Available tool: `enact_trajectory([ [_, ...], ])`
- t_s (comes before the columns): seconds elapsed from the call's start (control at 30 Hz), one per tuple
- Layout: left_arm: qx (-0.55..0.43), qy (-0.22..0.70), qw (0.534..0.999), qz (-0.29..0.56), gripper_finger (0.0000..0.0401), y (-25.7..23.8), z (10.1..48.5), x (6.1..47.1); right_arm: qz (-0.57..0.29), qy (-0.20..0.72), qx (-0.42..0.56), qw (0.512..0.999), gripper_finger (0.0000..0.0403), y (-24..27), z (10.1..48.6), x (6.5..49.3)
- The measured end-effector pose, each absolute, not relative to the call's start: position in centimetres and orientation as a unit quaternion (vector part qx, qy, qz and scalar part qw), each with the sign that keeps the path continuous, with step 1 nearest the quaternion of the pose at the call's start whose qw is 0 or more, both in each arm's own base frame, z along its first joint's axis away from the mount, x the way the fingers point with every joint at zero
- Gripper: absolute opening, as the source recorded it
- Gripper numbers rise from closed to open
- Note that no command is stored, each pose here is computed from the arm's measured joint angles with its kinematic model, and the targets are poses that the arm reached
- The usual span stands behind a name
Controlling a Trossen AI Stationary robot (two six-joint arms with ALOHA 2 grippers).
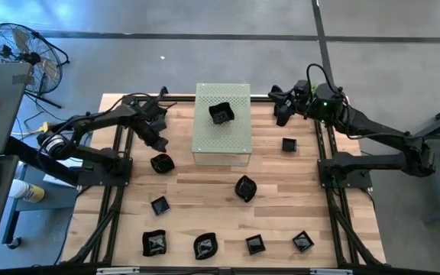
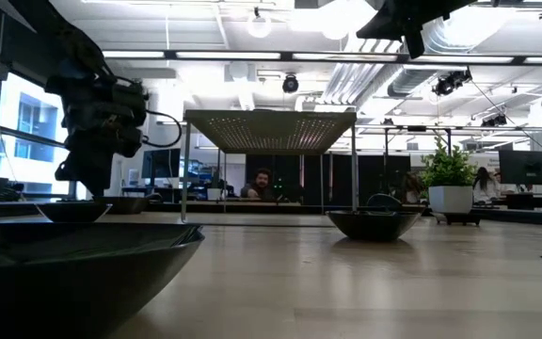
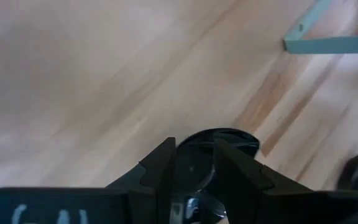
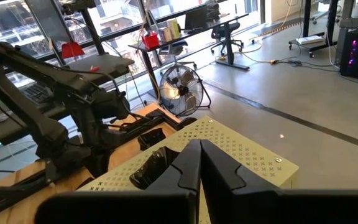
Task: Pick & Place Mini shaped plates
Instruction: Put the left black leaf-shaped plate on the shelf
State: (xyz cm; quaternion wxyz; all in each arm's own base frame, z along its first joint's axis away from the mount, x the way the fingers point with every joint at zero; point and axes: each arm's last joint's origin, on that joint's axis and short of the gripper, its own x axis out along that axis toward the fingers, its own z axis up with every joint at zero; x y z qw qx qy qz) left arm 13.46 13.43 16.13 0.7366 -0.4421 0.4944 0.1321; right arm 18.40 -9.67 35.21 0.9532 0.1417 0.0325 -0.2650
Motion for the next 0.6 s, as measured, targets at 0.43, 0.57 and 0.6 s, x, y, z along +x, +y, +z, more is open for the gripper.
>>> enact_trajectory([
  [0.43,-0.432,0.501,0.735,0.150,0.0106,13.57,16.04,13.44,-0.263,0.030,0.140,0.954,0.0005,-9.66,35.27,18.41],
  [0.57,-0.428,0.494,0.742,0.149,0.0106,13.59,15.75,13.48,-0.263,0.030,0.140,0.954,0.0006,-9.67,35.27,18.42],
  [0.6,-0.426,0.493,0.744,0.148,0.0106,13.56,15.63,13.49,-0.263,0.030,0.140,0.954,0.0004,-9.66,35.27,18.42],
])
